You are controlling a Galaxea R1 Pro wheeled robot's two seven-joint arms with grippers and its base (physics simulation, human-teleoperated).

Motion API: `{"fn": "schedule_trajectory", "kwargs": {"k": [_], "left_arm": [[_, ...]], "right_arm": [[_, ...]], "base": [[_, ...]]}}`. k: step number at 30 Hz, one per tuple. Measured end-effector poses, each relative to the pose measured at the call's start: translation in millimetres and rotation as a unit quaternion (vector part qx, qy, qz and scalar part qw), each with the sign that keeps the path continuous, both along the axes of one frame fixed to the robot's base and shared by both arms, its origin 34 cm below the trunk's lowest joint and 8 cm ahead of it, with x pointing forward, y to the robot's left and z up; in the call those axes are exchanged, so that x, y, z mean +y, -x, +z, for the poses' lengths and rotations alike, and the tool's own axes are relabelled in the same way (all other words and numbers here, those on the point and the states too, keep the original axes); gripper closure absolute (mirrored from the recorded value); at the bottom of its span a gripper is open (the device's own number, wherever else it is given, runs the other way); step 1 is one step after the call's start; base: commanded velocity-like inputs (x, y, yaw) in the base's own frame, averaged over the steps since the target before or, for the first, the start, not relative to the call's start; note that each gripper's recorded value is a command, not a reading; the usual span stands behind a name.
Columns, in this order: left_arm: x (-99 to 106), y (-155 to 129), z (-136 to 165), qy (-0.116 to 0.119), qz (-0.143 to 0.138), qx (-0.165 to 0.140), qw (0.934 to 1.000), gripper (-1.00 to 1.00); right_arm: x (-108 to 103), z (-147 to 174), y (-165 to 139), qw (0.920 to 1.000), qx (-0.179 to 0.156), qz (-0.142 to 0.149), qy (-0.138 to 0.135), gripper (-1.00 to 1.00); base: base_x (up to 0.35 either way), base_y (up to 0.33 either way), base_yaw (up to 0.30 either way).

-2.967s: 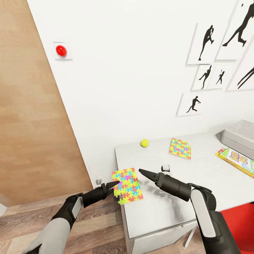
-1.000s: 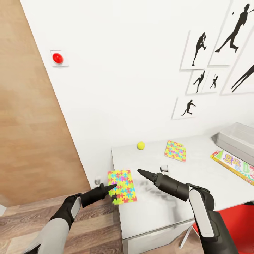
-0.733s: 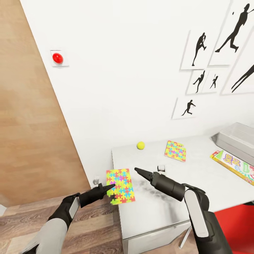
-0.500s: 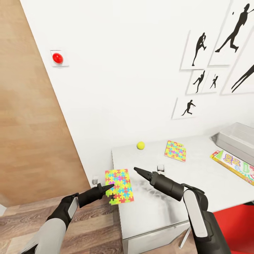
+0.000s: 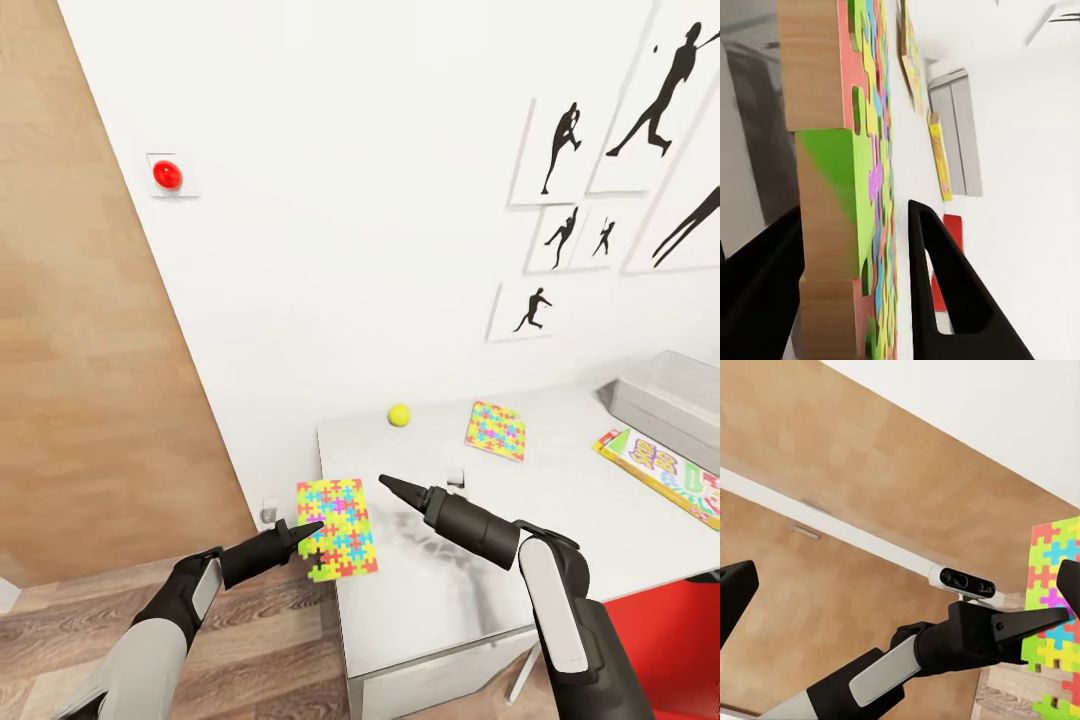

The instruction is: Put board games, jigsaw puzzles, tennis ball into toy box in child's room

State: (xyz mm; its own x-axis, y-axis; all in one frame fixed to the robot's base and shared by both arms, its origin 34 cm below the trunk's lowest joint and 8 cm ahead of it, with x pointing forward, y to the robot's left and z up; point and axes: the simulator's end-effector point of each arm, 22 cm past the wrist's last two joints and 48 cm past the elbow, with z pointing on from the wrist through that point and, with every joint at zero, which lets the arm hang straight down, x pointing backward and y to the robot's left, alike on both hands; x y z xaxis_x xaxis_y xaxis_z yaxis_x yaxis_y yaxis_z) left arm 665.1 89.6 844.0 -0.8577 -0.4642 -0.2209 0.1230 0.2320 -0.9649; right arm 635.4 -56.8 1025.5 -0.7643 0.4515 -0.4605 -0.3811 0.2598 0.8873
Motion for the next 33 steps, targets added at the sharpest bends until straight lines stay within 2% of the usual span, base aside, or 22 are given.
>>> {"fn": "schedule_trajectory", "kwargs": {"k": [10,14,17,20,23,25,27,29,33], "left_arm": [[0.8,2.1,12.4,0.002,0.000,-0.001,1.0000,1.00],[12.7,3.3,26.8,0.020,-0.003,-0.004,0.9998,1.00],[34.0,4.1,43.5,0.044,-0.004,-0.007,0.9990,1.00],[65.3,2.2,63.4,0.052,-0.004,-0.023,0.9984,1.00],[95.3,7.1,82.2,0.060,-0.021,-0.022,0.9977,1.00],[107.7,9.7,89.8,0.058,-0.029,-0.025,0.9976,1.00],[126.3,12.1,92.4,0.041,-0.033,-0.023,0.9984,1.00],[143.0,12.9,93.3,0.028,-0.030,-0.013,0.9991,1.00],[163.6,12.1,100.5,0.019,-0.021,0.002,0.9996,1.00]], "right_arm": [[0.0,11.5,2.2,1.0000,0.000,0.000,0.000,-1.00],[0.1,15.7,3.2,1.0000,0.000,0.000,0.000,-1.00],[0.0,18.7,3.9,1.0000,0.000,0.000,0.001,-1.00],[-0.4,21.5,4.7,1.0000,0.000,0.000,0.001,-1.00],[-0.9,24.5,5.4,1.0000,0.000,-0.001,0.001,-1.00],[-1.1,26.5,5.9,1.0000,0.000,-0.001,0.001,-1.00],[-1.6,28.3,6.3,1.0000,0.000,-0.002,0.001,-1.00],[-2.3,29.9,6.9,1.0000,0.000,-0.002,0.002,-1.00],[-3.4,33.1,8.0,1.0000,0.000,-0.002,0.004,-1.00]], "base": [[0.000,0.000,0.000],[0.000,0.000,0.000],[0.000,0.000,0.000],[0.000,0.000,0.000],[0.000,0.000,0.000],[0.000,0.000,0.000],[0.000,0.000,0.000],[0.000,0.000,0.000],[0.000,0.000,0.000]]}}
